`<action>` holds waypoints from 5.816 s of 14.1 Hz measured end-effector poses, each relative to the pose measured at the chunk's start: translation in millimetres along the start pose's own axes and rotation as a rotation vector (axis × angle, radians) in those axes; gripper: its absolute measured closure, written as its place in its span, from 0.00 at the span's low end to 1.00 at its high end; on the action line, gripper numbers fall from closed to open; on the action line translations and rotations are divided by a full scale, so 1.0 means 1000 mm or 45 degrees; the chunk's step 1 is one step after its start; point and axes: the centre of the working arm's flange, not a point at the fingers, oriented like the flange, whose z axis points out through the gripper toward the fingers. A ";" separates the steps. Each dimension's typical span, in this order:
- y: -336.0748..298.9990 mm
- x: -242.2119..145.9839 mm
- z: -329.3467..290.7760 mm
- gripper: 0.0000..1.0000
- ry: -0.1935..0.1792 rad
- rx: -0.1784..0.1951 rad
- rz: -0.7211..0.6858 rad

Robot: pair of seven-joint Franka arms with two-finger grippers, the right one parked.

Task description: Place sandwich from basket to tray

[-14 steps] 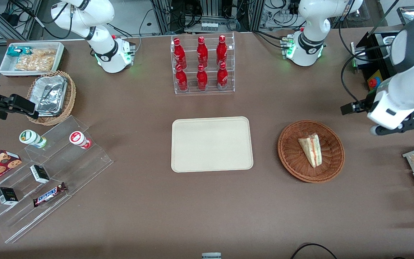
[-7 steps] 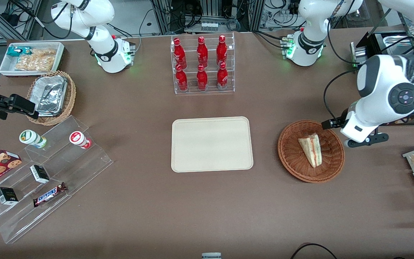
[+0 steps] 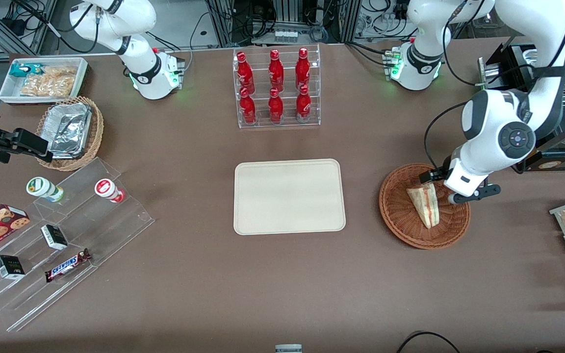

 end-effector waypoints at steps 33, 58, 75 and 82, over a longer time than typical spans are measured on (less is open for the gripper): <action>0.024 0.041 -0.026 0.85 0.137 -0.082 -0.062; 0.340 -0.097 0.012 0.84 0.039 -0.172 0.383; 0.399 -0.110 0.073 0.67 0.098 -0.071 0.314; 0.396 -0.094 0.064 0.03 0.147 -0.070 0.277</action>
